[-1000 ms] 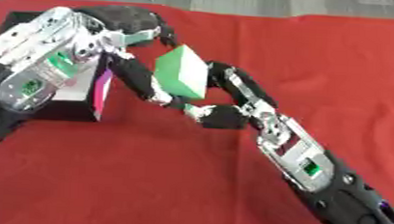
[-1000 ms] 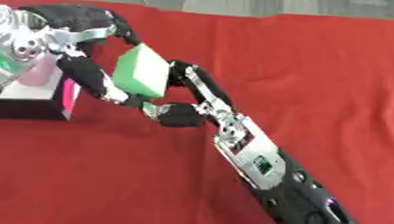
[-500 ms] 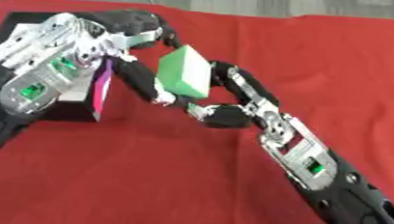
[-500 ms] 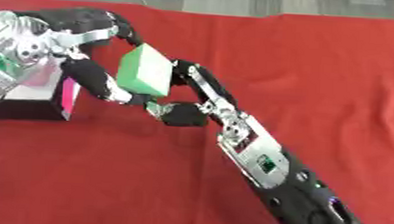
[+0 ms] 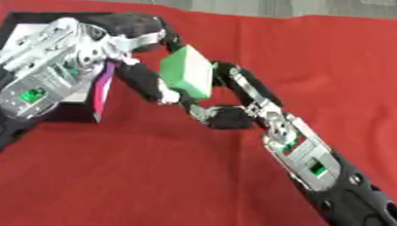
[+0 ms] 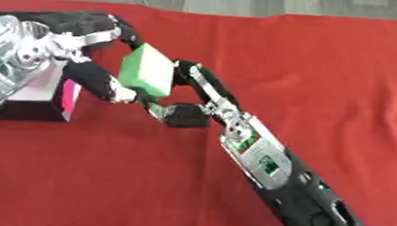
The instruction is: Pick up the objects with one hand, pass them to the other hand, and then place them into the box on the other side of the table.
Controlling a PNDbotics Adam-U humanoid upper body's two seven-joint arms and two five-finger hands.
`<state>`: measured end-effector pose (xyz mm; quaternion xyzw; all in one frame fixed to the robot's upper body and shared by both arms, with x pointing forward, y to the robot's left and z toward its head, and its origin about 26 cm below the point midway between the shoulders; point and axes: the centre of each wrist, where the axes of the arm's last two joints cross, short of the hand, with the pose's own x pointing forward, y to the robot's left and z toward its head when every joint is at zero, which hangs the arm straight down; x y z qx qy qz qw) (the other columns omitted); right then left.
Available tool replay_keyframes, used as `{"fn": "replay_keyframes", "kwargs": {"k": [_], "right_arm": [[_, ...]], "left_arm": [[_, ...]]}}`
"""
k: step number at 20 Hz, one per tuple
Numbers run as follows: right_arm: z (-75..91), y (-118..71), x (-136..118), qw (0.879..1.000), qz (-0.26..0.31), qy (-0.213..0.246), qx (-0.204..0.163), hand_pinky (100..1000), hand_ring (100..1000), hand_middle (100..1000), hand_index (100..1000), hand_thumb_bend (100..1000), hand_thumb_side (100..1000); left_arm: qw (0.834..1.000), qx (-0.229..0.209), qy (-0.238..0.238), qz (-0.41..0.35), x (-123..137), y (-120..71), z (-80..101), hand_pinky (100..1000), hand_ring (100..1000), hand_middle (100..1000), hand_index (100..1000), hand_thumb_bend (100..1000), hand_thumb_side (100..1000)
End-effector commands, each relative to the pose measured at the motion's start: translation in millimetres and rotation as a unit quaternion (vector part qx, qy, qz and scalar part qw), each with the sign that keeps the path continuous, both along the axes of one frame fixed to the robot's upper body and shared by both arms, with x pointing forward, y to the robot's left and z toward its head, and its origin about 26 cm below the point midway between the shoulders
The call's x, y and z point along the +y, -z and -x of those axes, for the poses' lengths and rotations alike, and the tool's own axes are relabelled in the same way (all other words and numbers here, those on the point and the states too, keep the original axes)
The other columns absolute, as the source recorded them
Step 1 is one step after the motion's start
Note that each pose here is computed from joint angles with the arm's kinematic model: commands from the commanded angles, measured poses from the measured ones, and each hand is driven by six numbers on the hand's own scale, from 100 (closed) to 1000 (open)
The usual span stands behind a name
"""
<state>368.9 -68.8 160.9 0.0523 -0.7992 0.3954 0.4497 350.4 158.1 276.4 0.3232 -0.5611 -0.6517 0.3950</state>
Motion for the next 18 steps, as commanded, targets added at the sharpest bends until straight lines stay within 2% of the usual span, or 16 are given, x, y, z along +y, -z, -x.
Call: {"fn": "replay_keyframes", "kwargs": {"k": [1, 2, 4, 8, 9, 10, 15, 18], "right_arm": [[4.5, -5.2, 8.1, 1.000, 0.007, -0.021, -0.016, 838, 681, 466, 504, 100, 208], [4.5, -5.3, 8.2, 1.000, 0.007, -0.022, -0.017, 838, 681, 466, 504, 100, 208], [4.7, -5.9, 8.2, 1.000, 0.007, -0.023, -0.018, 839, 681, 466, 505, 100, 204], [4.5, -5.6, 7.5, 0.999, 0.011, -0.024, -0.019, 839, 682, 467, 507, 100, 199], [4.5, -5.6, 7.4, 0.999, 0.011, -0.024, -0.019, 839, 682, 467, 507, 100, 199], [4.5, -5.5, 7.4, 0.999, 0.012, -0.024, -0.019, 839, 683, 471, 513, 100, 191], [4.2, -5.2, 6.9, 0.999, 0.016, -0.022, -0.019, 839, 690, 486, 533, 100, 182], [3.6, -4.5, 6.8, 0.999, 0.023, -0.015, -0.018, 846, 717, 532, 591, 100, 201]], "left_arm": [[1.000, -0.018, -0.003, 0.009, 3.1, -12.7, 0.9, 831, 843, 719, 782, 236, 422], [1.000, -0.017, -0.003, 0.010, 2.9, -12.7, 0.8, 831, 841, 713, 775, 227, 415], [1.000, -0.014, -0.001, 0.013, 2.3, -12.6, 0.5, 823, 812, 660, 717, 170, 341], [1.000, -0.014, 0.001, 0.024, 1.9, -12.2, -0.2, 813, 778, 599, 626, 114, 244], [1.000, -0.014, 0.002, 0.025, 1.9, -11.9, -0.5, 813, 778, 599, 626, 114, 244], [1.000, -0.014, 0.002, 0.028, 1.9, -11.7, -0.8, 804, 760, 563, 569, 100, 197], [0.999, -0.017, -0.001, 0.032, 2.3, -10.3, -1.9, 791, 745, 534, 508, 100, 144], [0.999, -0.026, -0.011, 0.027, 5.2, -9.2, -3.0, 777, 725, 515, 462, 100, 106]]}}
